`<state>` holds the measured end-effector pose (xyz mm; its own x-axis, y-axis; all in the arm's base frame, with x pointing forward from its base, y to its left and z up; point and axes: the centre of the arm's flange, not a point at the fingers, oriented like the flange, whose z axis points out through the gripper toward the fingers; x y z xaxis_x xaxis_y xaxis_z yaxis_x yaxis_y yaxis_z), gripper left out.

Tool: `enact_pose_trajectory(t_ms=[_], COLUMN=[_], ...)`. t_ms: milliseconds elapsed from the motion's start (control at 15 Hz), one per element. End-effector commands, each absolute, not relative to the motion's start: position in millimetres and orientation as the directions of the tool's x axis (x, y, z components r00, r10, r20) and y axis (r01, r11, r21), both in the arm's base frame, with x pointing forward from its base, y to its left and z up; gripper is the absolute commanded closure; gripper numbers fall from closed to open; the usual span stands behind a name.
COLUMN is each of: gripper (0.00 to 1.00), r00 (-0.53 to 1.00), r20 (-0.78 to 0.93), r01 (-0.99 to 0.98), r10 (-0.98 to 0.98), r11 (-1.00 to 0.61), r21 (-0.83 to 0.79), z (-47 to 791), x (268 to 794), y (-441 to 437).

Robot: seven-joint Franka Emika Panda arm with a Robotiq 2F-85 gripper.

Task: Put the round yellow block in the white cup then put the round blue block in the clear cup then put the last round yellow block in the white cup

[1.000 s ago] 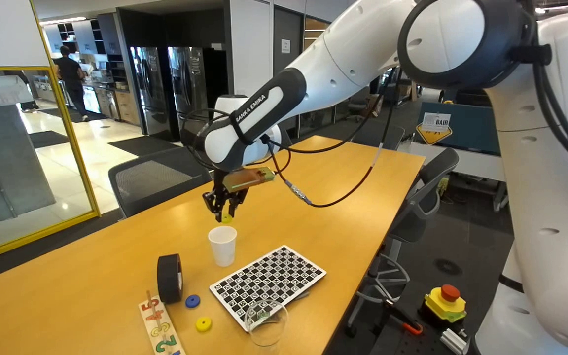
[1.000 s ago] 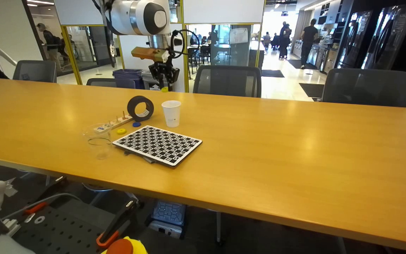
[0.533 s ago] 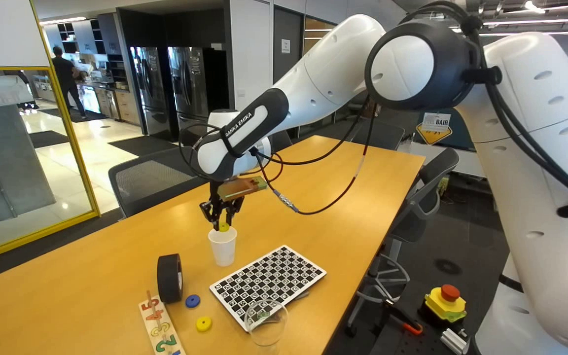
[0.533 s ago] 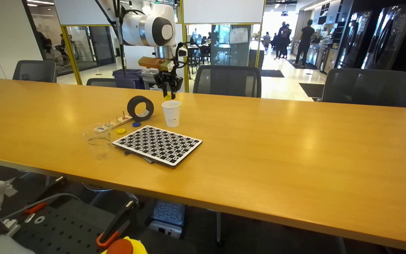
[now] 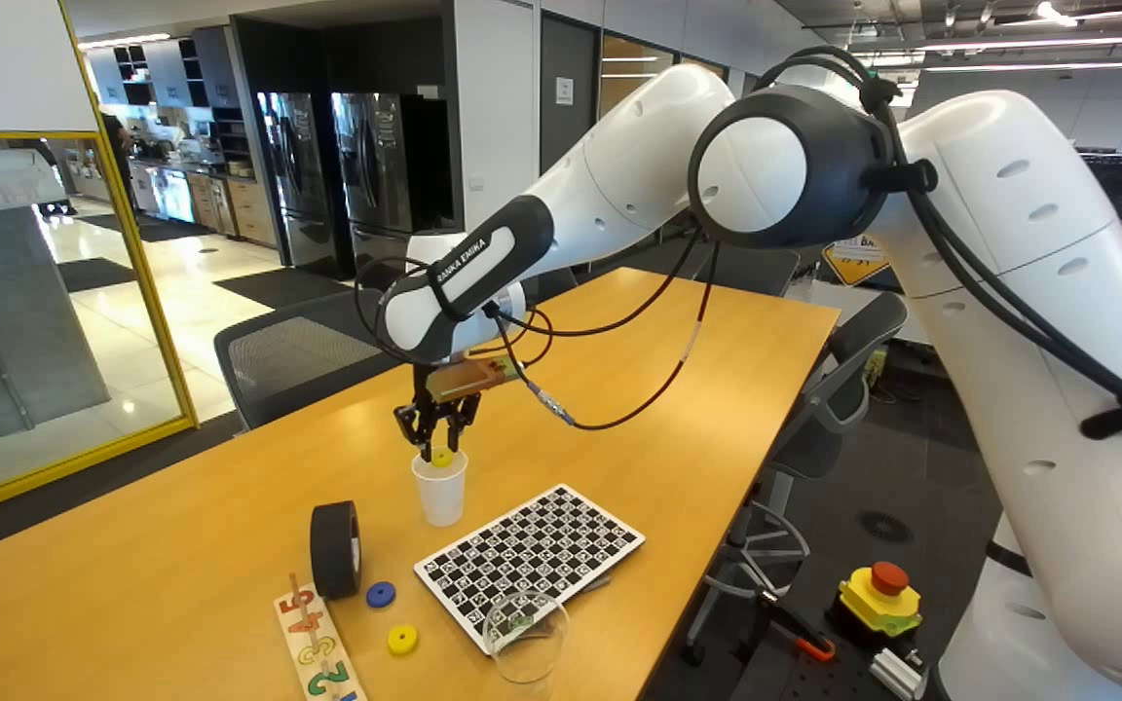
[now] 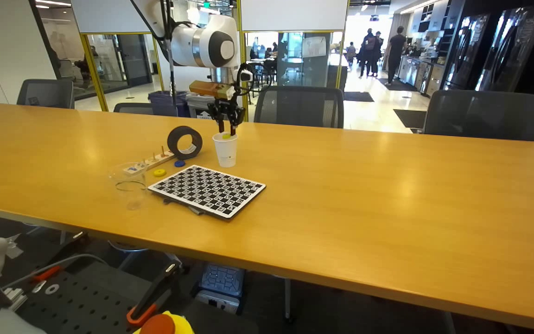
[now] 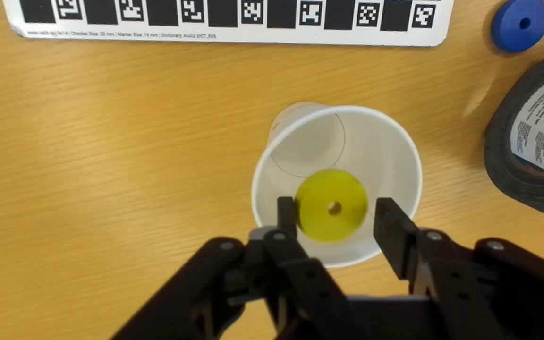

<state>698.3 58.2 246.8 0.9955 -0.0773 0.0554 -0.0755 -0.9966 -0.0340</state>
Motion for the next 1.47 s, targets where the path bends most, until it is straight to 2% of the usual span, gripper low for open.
enact_pose_trajectory(t_ms=[0, 133, 200, 333, 600, 933, 1400], gripper=[0.19, 0.04, 0.0, 0.0, 0.0, 0.0, 0.0], r00=[0.996, 0.995, 0.996, 0.996, 0.975, 0.884, 0.652], r20=[0.05, 0.062, 0.072, 0.088, 0.084, 0.023, 0.041], r01=[-0.077, -0.071, -0.058, -0.014, 0.206, 0.468, 0.758], r10=[-0.079, -0.073, -0.061, -0.017, 0.205, 0.468, 0.757], r11=[-0.996, -0.997, -0.998, -0.999, -0.979, -0.884, -0.653], r21=[-0.045, -0.041, -0.038, -0.031, 0.002, -0.011, 0.016], z=[256.5, 264.6, 270.9, 281.8, 287.6, 253.5, 205.0], x=[708.4, 697.9, 688.7, 671.5, 627.2, 584.4, 579.9], y=[60.5, 66.7, 73.4, 92.6, 156.8, 218.1, 225.6])
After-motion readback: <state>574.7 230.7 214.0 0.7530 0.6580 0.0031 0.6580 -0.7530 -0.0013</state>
